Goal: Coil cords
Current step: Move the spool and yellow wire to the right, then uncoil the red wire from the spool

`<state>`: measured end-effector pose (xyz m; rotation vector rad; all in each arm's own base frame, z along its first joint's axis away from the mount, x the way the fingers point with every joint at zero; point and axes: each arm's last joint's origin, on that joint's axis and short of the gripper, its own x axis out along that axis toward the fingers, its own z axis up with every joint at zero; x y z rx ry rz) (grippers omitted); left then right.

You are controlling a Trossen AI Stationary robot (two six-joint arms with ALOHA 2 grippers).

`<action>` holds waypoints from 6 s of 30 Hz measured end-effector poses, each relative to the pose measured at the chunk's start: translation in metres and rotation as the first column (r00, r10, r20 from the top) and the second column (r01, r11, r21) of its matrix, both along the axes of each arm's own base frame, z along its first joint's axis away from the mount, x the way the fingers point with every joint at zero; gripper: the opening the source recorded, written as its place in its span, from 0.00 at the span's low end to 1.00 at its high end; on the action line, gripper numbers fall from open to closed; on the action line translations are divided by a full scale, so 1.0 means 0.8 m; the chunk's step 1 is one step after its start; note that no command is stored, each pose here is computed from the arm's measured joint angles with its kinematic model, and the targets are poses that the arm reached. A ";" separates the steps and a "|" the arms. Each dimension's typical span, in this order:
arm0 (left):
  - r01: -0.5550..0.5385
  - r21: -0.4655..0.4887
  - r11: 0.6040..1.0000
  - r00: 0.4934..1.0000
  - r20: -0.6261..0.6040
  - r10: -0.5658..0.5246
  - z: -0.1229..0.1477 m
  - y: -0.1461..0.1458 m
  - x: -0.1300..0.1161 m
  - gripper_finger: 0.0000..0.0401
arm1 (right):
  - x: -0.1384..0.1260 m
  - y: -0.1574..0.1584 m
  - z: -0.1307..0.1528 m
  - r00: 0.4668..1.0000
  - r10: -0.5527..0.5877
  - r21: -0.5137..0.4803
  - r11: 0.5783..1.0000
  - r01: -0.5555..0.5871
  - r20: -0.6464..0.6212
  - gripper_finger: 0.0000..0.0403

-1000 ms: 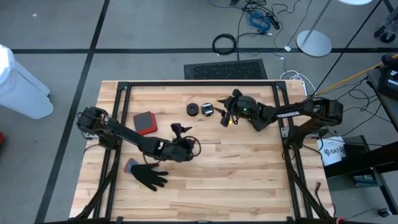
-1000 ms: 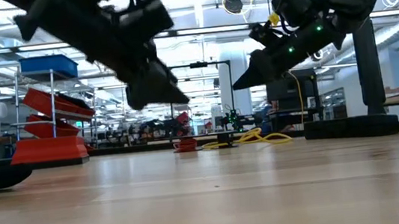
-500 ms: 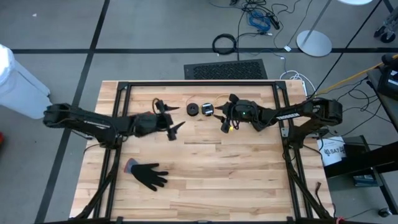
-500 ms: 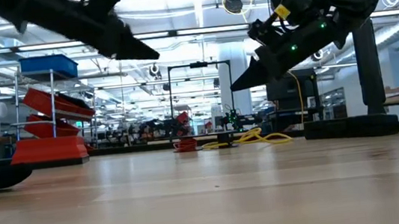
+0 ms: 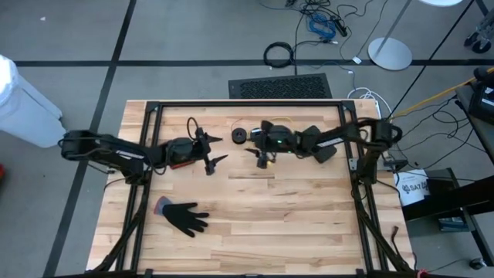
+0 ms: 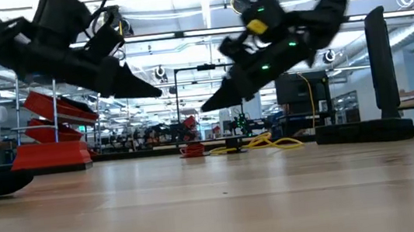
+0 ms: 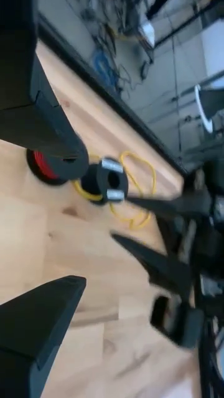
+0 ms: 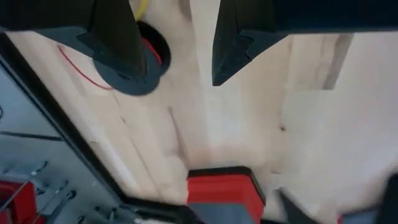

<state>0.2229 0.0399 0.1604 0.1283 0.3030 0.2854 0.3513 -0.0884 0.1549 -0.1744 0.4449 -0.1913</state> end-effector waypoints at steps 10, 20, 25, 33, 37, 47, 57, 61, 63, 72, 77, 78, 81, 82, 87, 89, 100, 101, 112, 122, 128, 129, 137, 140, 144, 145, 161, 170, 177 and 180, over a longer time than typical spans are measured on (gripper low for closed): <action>-0.006 -0.020 1.000 1.000 0.003 0.006 -0.015 -0.002 -0.007 0.83 | 0.062 -0.040 0.001 0.970 -0.064 0.019 0.997 0.070 -0.236 0.41; 0.014 -0.026 1.000 1.000 -0.003 -0.014 -0.016 -0.003 -0.007 0.83 | 0.079 -0.050 0.008 0.960 -0.098 0.002 0.995 0.102 -0.261 0.41; 0.016 -0.028 0.999 1.000 -0.010 -0.016 -0.017 -0.003 -0.008 0.83 | 0.078 -0.057 0.000 0.959 -0.126 0.067 0.987 0.147 -0.255 0.44; 0.019 -0.030 0.999 1.000 -0.015 -0.019 -0.017 -0.003 -0.008 0.83 | 0.084 -0.066 -0.028 0.941 -0.134 0.085 0.982 0.168 -0.312 0.48; 0.037 -0.043 0.998 0.999 -0.014 -0.038 -0.018 -0.005 -0.007 0.83 | 0.090 -0.068 -0.032 0.932 -0.141 0.081 0.981 0.178 -0.333 0.47; 0.047 -0.061 0.997 0.998 -0.032 -0.049 -0.020 -0.009 -0.008 0.83 | 0.089 -0.067 -0.032 0.916 -0.152 0.073 0.979 0.192 -0.372 0.20; 0.044 -0.072 0.996 0.997 -0.066 -0.049 -0.024 -0.009 -0.009 0.83 | 0.083 -0.048 -0.014 0.898 -0.149 0.044 0.982 0.183 -0.415 0.18; 0.043 -0.074 0.996 0.997 -0.068 -0.048 -0.024 -0.009 -0.009 0.83 | 0.074 -0.041 0.005 0.886 -0.140 0.052 0.982 0.181 -0.442 0.17; 0.043 -0.074 0.996 0.996 -0.069 -0.048 -0.025 -0.009 -0.009 0.83 | 0.069 -0.038 0.012 0.876 -0.130 0.063 0.982 0.180 -0.465 0.16; 0.043 -0.073 0.996 0.997 -0.065 -0.048 -0.024 -0.009 -0.009 0.83 | 0.051 -0.021 0.042 0.866 0.002 0.195 0.975 0.110 -0.500 0.14; 0.036 -0.091 0.995 0.998 -0.057 -0.041 -0.024 -0.009 -0.009 0.83 | 0.048 -0.022 0.050 0.871 0.016 0.189 0.978 0.089 -0.491 0.07; 0.036 -0.093 0.995 0.998 -0.056 -0.041 -0.024 -0.009 -0.009 0.83 | 0.048 -0.023 0.050 0.870 0.017 0.187 0.978 0.087 -0.493 0.05; 0.036 -0.093 0.995 0.998 -0.056 -0.042 -0.024 -0.010 -0.009 0.83 | 0.047 -0.025 0.049 0.868 0.016 0.181 0.980 0.086 -0.497 0.01; 0.036 -0.093 0.995 0.998 -0.056 -0.042 -0.024 -0.010 -0.009 0.83 | 0.047 -0.024 0.049 0.868 0.016 0.181 0.980 0.086 -0.497 0.01; 0.037 -0.094 0.995 0.998 -0.056 -0.042 -0.024 -0.010 -0.009 0.83 | 0.045 -0.029 0.049 0.864 0.004 0.184 0.977 0.104 -0.504 0.03; 0.037 -0.094 0.995 0.998 -0.056 -0.043 -0.024 -0.010 -0.009 0.83 | 0.042 -0.033 0.049 0.859 -0.002 0.185 0.976 0.113 -0.512 0.03; 0.039 -0.094 0.995 0.997 -0.056 -0.044 -0.024 -0.010 -0.009 0.83 | 0.030 -0.043 0.032 0.842 -0.014 0.189 0.972 0.138 -0.539 0.03; 0.039 -0.094 0.995 0.997 -0.056 -0.044 -0.024 -0.010 -0.009 0.83 | 0.030 -0.043 0.032 0.843 -0.014 0.189 0.972 0.137 -0.538 0.03; 0.039 -0.094 0.995 0.997 -0.056 -0.044 -0.024 -0.010 -0.009 0.83 | 0.032 -0.050 0.030 0.879 0.030 0.249 0.963 0.102 -0.476 0.03; 0.039 -0.093 0.995 0.997 -0.056 -0.045 -0.024 -0.010 -0.009 0.83 | 0.030 -0.055 0.015 0.879 0.132 0.306 0.952 0.017 -0.459 0.02; 0.039 -0.094 0.995 0.997 -0.059 -0.045 -0.024 -0.010 -0.009 0.83 | 0.025 -0.055 -0.002 0.873 0.124 0.307 0.951 0.031 -0.472 0.00; 0.038 -0.094 0.995 0.997 -0.059 -0.044 -0.024 -0.010 -0.009 0.83 | 0.024 -0.055 -0.004 0.871 0.125 0.307 0.951 0.031 -0.474 0.00; 0.024 -0.124 0.992 0.999 -0.022 -0.027 -0.021 -0.009 -0.008 0.83 | 0.028 -0.047 -0.004 0.875 0.113 0.274 0.962 0.023 -0.471 0.00; 0.024 -0.132 0.991 1.000 0.004 -0.023 -0.018 -0.009 -0.007 0.83 | 0.030 -0.043 -0.004 0.876 0.120 0.271 0.962 0.013 -0.468 0.00; 0.030 -0.138 0.990 0.999 0.023 -0.027 -0.016 -0.009 -0.006 0.83 | 0.031 -0.039 -0.001 0.877 0.124 0.268 0.963 0.006 -0.463 0.00; 0.040 -0.141 0.989 0.999 0.028 -0.036 -0.014 -0.009 -0.004 0.83 | 0.031 -0.038 0.001 0.880 0.124 0.266 0.964 0.003 -0.459 0.00; 0.095 -0.147 0.984 0.993 -0.062 -0.105 -0.041 0.003 0.071 0.83 | 0.025 -0.007 0.041 0.882 0.188 0.256 0.963 -0.080 -0.432 0.00; 0.216 -0.144 0.966 0.976 -0.005 -0.219 -0.025 0.007 0.096 0.76 | 0.023 0.013 0.058 0.889 0.179 0.233 0.969 -0.085 -0.422 0.00; 0.209 -0.158 0.965 0.975 -0.046 -0.219 -0.027 0.008 0.098 0.48 | 0.018 0.016 0.069 0.894 0.162 0.219 0.973 -0.073 -0.419 0.00; 0.216 -0.154 0.964 0.973 -0.050 -0.226 -0.028 0.007 0.097 0.37 | 0.018 0.016 0.070 0.893 0.159 0.220 0.973 -0.069 -0.420 0.00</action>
